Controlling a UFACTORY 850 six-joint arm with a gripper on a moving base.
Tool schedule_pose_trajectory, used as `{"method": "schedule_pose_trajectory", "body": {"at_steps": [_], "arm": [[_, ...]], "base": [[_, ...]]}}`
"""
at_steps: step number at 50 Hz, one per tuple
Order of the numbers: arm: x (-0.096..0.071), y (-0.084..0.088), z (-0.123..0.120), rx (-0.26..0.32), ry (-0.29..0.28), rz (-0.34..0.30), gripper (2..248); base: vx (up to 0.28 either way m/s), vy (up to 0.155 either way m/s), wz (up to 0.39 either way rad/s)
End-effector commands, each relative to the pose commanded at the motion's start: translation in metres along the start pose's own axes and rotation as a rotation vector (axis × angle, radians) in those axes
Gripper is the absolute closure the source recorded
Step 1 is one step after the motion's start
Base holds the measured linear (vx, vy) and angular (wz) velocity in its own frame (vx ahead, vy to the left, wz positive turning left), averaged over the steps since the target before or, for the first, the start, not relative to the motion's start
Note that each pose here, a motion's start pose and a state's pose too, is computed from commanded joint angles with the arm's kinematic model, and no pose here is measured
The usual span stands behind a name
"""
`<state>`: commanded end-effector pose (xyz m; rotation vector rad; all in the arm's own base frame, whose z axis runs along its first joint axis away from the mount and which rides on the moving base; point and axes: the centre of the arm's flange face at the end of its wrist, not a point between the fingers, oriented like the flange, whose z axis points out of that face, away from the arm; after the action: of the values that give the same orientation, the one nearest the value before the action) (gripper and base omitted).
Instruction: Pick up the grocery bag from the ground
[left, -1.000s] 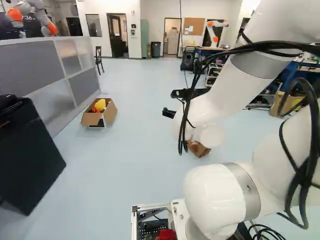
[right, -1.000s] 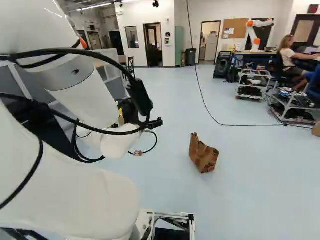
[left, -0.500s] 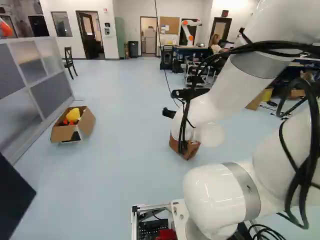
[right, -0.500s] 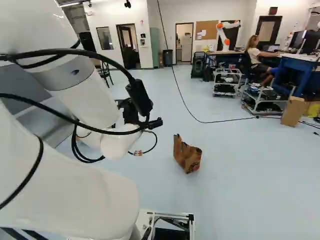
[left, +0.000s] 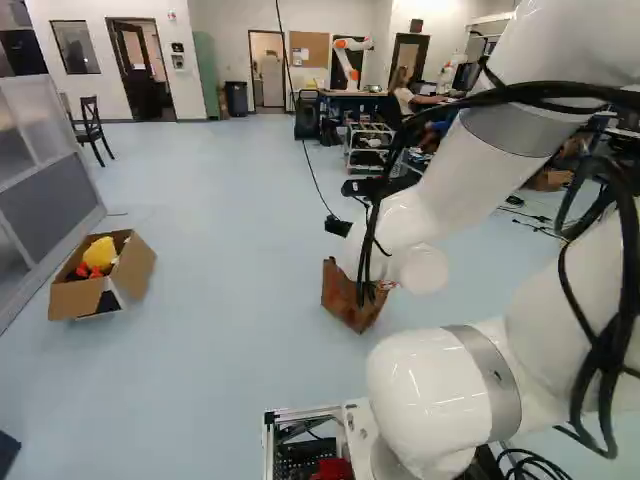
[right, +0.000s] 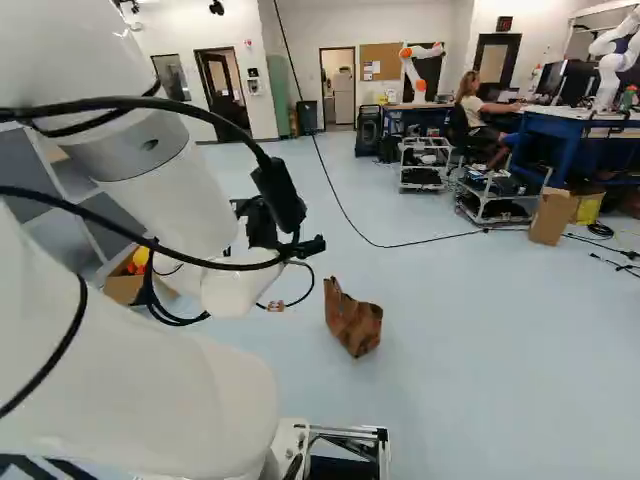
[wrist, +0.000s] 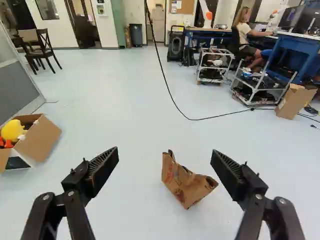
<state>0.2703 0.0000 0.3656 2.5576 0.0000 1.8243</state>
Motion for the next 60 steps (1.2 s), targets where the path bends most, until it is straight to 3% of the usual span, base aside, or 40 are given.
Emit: {"method": "schedule_pose_trajectory", "body": {"at_steps": [34, 35, 60], "arm": [[0.0, 0.0, 0.0, 0.0, 0.0, 0.0, 3], [0.005, 0.001, 0.01, -0.004, -0.005, 0.001, 3], [0.026, 0.007, 0.058, -0.02, -0.023, 0.007, 3]], "base": [[0.23, -0.058, -0.094], [0.228, -0.037, -0.03], [0.022, -0.003, 0.0]]}}
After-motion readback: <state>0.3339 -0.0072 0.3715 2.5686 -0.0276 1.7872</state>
